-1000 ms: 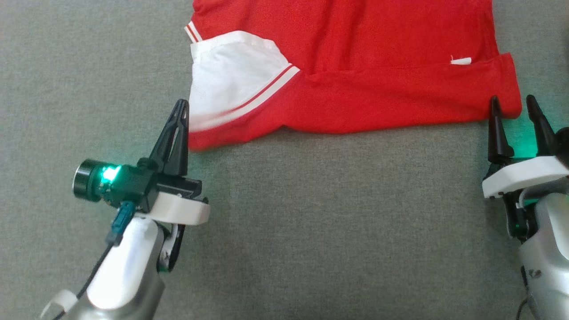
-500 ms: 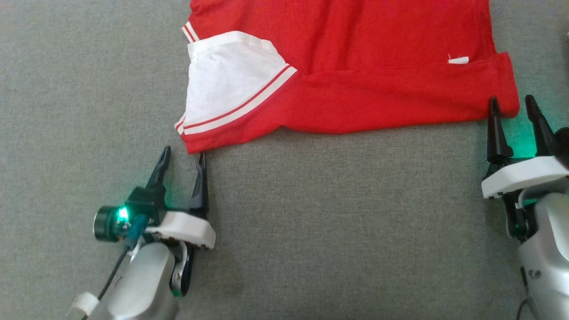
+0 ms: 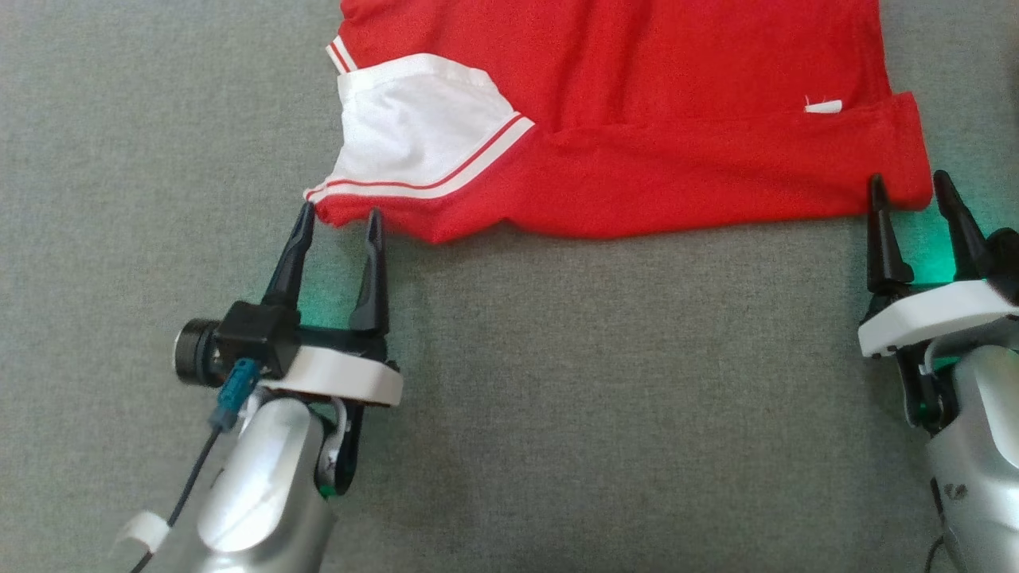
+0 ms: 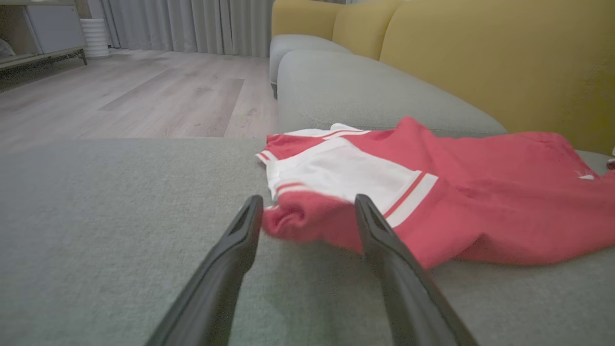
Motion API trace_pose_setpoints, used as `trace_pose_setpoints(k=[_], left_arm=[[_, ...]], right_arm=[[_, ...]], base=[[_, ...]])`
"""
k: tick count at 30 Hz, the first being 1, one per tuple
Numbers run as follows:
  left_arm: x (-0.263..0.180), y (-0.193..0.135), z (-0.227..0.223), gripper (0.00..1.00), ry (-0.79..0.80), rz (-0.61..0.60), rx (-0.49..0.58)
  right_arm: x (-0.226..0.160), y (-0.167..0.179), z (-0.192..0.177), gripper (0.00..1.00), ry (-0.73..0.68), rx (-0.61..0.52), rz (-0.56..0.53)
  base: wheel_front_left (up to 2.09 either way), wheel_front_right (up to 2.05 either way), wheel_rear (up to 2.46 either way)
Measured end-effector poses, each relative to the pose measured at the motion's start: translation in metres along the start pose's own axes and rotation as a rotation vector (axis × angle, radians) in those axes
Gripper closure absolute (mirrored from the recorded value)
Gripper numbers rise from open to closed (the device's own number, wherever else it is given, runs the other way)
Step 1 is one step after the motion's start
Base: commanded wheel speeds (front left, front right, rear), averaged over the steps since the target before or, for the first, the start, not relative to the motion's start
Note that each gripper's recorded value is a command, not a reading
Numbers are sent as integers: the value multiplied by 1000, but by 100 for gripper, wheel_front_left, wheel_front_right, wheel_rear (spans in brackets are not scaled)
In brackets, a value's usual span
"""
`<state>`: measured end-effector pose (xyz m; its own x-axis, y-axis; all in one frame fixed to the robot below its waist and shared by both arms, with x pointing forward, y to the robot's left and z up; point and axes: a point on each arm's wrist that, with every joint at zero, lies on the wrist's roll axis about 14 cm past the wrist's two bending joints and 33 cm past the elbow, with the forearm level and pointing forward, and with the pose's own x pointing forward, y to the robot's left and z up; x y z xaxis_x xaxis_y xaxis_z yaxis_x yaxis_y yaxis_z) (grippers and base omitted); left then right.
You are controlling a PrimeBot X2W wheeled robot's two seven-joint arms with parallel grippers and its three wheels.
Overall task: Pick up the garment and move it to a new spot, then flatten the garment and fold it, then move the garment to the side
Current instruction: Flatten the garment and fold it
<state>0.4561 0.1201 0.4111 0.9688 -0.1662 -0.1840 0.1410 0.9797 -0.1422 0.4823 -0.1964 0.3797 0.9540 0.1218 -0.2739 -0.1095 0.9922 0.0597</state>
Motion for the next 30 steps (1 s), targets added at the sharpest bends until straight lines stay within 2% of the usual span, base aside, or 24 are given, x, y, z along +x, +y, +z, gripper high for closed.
trace_pose_setpoints(k=[5, 15, 20, 21, 22, 23, 30], left_arm=[[3, -2, 7, 0, -29, 5, 6], [-8, 24, -48, 0, 144, 118, -8], [-5, 20, -56, 1, 171, 94, -25], [-4, 16, -58, 55, 176, 71, -29], [-4, 13, -58, 94, 180, 52, -29], [-3, 10, -58, 100, 183, 32, -28], [-4, 4, -52, 100, 173, -12, 6]], right_arm=[[1, -1, -3, 0, 7, -3, 1], [0, -2, -8, 0, 21, -3, -2], [2, -1, -11, 0, 28, -2, 1], [3, -1, -12, 0, 28, -2, 1], [3, -1, -11, 0, 27, -2, 2], [4, -1, -11, 0, 27, -2, 2], [9, 3, -10, 0, 27, 3, 8]], base=[[0, 0, 0], [0, 0, 0], [0, 0, 0], [0, 0, 0], [0, 0, 0], [0, 0, 0], [0, 0, 0]])
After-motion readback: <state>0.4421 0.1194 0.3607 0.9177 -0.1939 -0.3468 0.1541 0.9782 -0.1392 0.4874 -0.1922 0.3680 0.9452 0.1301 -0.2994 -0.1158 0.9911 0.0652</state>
